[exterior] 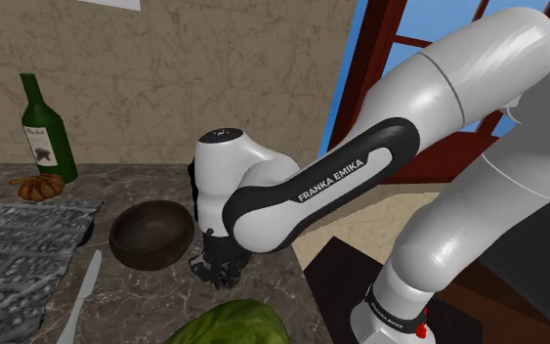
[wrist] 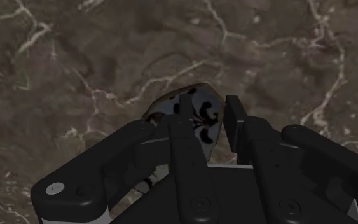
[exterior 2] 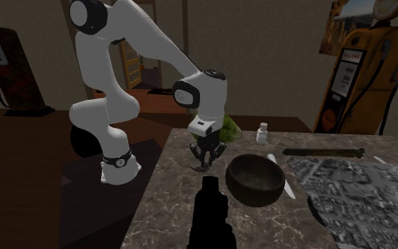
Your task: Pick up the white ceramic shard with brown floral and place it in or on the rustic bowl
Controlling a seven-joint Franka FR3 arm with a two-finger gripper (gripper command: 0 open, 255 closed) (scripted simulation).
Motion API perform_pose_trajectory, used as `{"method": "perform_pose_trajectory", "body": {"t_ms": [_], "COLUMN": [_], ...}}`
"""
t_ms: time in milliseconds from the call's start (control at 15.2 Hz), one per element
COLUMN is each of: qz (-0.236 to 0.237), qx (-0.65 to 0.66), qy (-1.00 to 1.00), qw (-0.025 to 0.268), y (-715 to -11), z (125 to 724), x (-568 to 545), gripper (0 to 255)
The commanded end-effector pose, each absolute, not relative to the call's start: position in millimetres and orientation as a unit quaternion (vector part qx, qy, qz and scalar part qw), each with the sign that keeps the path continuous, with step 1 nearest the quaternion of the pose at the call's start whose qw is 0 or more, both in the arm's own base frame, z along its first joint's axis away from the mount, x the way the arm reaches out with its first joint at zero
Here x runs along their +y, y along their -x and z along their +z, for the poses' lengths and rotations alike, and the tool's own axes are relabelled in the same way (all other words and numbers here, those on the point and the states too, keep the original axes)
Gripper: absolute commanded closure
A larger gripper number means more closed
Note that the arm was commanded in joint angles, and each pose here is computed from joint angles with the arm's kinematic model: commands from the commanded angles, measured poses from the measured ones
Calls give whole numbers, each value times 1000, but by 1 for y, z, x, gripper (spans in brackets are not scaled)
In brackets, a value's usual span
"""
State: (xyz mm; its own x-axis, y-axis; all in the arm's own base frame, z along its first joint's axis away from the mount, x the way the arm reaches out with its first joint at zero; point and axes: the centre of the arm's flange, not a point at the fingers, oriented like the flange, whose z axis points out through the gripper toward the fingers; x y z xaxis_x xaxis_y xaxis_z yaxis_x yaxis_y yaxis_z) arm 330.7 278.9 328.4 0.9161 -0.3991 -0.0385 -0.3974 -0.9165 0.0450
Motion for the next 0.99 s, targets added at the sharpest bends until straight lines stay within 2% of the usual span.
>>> {"method": "perform_pose_trajectory", "body": {"t_ms": [0,924], "qz": [-27,-27], "qx": [-203,-203], "qy": [-979,-979], "qw": [21,21], "y": [-329,-329], "z": [326,388], "x": [278,278], "gripper": [255,255]}}
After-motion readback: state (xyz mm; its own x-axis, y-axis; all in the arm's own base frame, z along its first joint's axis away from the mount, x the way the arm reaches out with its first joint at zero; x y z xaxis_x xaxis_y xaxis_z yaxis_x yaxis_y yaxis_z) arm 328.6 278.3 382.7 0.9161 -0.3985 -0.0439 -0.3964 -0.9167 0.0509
